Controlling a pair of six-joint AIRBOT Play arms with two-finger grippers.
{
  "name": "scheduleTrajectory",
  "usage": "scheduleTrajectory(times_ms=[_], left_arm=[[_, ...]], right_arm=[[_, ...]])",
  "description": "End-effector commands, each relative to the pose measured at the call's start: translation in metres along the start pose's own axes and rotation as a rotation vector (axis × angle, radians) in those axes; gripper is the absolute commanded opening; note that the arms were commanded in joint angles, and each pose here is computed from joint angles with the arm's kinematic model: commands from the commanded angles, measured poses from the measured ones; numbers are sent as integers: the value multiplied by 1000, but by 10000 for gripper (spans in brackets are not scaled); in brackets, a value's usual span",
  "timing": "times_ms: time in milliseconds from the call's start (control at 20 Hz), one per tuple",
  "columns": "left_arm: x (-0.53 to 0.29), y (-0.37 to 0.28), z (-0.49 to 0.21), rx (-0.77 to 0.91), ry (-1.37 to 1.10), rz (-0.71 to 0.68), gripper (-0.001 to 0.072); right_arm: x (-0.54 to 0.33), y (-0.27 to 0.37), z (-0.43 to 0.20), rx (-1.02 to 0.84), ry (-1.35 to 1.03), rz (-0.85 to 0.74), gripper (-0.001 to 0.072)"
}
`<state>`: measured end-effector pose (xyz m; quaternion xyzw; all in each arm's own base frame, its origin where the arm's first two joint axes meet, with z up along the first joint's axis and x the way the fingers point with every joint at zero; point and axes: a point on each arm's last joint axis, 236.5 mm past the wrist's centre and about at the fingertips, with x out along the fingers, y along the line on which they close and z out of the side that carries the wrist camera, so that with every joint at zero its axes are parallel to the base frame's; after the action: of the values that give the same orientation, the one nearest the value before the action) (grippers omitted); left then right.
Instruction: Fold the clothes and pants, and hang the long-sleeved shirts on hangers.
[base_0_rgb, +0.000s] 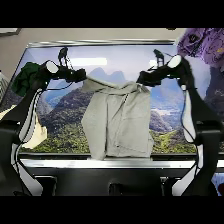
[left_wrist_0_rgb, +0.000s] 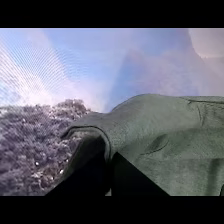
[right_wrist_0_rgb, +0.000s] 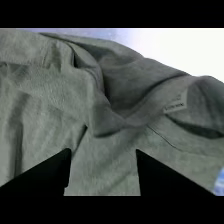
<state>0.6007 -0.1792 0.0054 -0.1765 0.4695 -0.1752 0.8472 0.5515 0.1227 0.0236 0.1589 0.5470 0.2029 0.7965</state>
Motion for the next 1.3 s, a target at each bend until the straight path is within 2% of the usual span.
scheduleTrajectory(times_ms=[0, 200, 250, 450, 750, 1150, 1200, 1250], left_arm=[[-1, -2, -4, -4, 25, -7, 16], [-2, -1, -13, -4, 65, -8, 16], [-2, -1, -15, -4, 73, -8, 17], [-2, 0, -17, -6, 82, -7, 17], [-3, 1, -17, -7, 82, -6, 17], [-2, 1, -17, -7, 84, -6, 17], [-2, 1, -17, -7, 83, -6, 17], [-2, 1, -17, -7, 83, -6, 17]], right_arm=[[-69, -26, -11, -7, 14, 32, 488], [-112, -88, -65, 225, 71, 119, 506], [-105, -99, -90, 295, 116, 141, 537], [-59, -104, -159, 424, 214, 216, 543], [0, -93, -193, 439, 244, 182, 543], [37, -75, -176, 364, 174, 107, 538], [40, -69, -177, 351, 183, 110, 506], [42, -63, -179, 343, 194, 117, 385]])
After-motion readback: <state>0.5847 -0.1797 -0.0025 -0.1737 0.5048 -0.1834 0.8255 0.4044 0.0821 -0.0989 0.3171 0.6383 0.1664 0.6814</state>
